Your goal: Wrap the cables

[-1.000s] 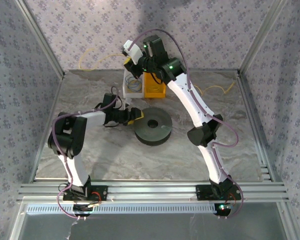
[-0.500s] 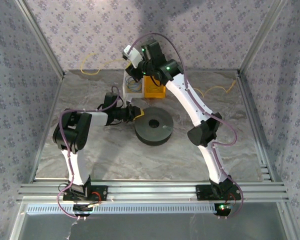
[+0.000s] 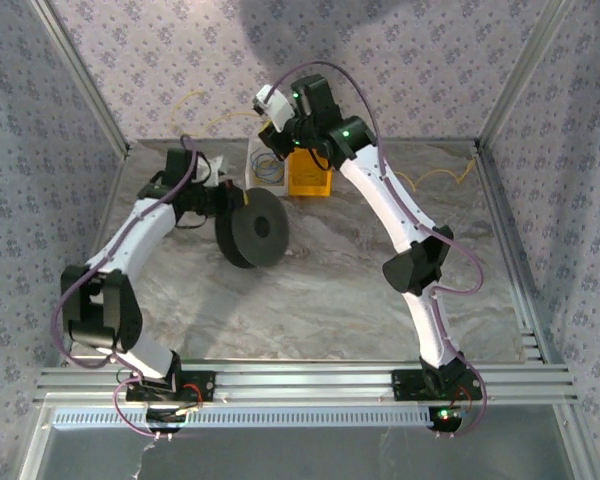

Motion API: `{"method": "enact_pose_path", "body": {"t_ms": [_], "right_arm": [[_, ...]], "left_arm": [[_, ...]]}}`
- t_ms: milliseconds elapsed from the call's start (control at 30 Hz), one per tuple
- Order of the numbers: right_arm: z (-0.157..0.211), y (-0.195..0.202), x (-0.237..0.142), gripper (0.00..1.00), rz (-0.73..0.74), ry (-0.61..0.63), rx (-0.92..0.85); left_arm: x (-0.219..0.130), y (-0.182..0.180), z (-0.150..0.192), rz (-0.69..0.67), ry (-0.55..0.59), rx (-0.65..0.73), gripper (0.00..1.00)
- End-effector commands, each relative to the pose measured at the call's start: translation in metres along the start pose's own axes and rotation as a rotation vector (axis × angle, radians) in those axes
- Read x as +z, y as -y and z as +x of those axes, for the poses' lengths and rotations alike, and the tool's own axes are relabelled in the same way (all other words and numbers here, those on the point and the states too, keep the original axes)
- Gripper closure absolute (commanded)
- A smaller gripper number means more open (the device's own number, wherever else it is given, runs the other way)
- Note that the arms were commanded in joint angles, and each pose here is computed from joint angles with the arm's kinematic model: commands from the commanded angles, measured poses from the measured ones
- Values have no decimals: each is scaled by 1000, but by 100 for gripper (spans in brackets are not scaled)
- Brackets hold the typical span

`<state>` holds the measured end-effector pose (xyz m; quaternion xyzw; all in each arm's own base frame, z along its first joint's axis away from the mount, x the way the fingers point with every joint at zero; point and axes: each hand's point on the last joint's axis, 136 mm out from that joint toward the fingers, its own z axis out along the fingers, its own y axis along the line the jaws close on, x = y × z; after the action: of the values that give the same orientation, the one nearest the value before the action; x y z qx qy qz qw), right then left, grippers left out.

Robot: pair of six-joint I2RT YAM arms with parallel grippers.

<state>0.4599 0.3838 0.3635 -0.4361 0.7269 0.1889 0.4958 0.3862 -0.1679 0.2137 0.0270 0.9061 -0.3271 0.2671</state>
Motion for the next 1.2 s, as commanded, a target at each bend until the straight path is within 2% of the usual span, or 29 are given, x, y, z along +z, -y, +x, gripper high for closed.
{"method": "enact_pose_path", "body": {"t_ms": [0, 233, 400, 667, 867, 933, 1167], "right_arm": [[-12, -1, -12, 100, -6, 37, 16], [-8, -1, -9, 100, -10, 29, 25], [-6, -1, -8, 100, -13, 24, 34], [-2, -1, -7, 100, -11, 10, 39], [2, -1, -5, 100, -13, 0, 45], [3, -2, -4, 100, -16, -2, 47], [7, -4, -5, 100, -15, -9, 43]], "left_arm": [[-40, -28, 25, -268, -119, 87, 100], [-50, -49, 20, -454, -119, 128, 100], [-38, -55, 16, -523, -112, 167, 100], [-19, -57, 18, -502, -113, 125, 100], [-18, -53, 15, -508, -114, 123, 94], [-18, -55, 16, -535, -119, 128, 88], [-15, -56, 15, -570, -128, 134, 89]]}}
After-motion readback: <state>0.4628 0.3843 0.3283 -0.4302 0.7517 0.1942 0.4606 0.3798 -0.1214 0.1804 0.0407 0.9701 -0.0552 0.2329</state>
